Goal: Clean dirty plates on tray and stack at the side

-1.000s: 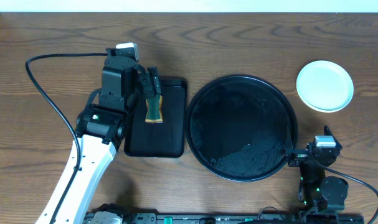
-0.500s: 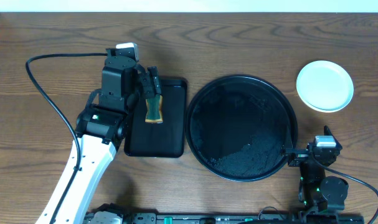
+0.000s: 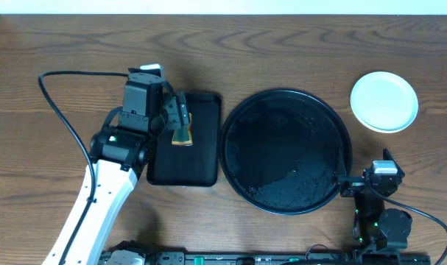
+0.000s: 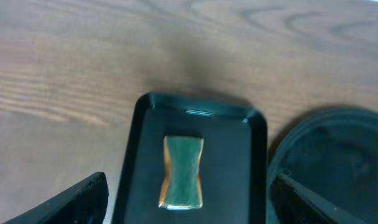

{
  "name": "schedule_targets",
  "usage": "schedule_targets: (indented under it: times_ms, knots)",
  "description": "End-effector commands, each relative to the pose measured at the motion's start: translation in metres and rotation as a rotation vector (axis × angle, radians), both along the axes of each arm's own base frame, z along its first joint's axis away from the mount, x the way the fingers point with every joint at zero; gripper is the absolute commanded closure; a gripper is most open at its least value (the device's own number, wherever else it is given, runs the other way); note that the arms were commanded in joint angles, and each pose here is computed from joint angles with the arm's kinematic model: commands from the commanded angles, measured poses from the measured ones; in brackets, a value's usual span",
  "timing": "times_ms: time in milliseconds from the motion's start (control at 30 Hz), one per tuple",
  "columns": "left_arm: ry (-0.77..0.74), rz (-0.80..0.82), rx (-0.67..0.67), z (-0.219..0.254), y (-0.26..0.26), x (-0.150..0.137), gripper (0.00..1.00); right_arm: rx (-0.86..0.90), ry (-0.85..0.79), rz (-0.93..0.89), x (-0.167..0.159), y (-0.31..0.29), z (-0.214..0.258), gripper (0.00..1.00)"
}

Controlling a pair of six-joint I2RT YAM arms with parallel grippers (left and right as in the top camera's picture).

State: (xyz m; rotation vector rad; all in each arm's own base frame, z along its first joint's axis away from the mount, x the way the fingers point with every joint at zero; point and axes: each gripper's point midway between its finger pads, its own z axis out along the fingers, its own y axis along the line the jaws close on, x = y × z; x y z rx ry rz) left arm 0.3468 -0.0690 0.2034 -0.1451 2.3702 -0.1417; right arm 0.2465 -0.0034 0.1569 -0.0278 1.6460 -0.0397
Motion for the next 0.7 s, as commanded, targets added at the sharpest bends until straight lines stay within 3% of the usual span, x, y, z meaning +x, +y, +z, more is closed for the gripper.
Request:
schedule_targets:
  times_ms: [0,433,667]
  knots:
    - [-0.066,0.039,0.019,0.021,0.015,-0.012,0.16,0.014,-0.001,0.021,0.000,0.005,0.000,0.01]
    - [-0.346,0.265,-0.052,0.053,0.087,-0.092,0.16,0.014,-0.001,0.021,0.000,0.005,0.000,0.01]
    - [-0.704,0.383,-0.223,0.091,0.102,-0.125,0.16,0.014,-0.001,0.021,0.000,0.005,0.000,0.01]
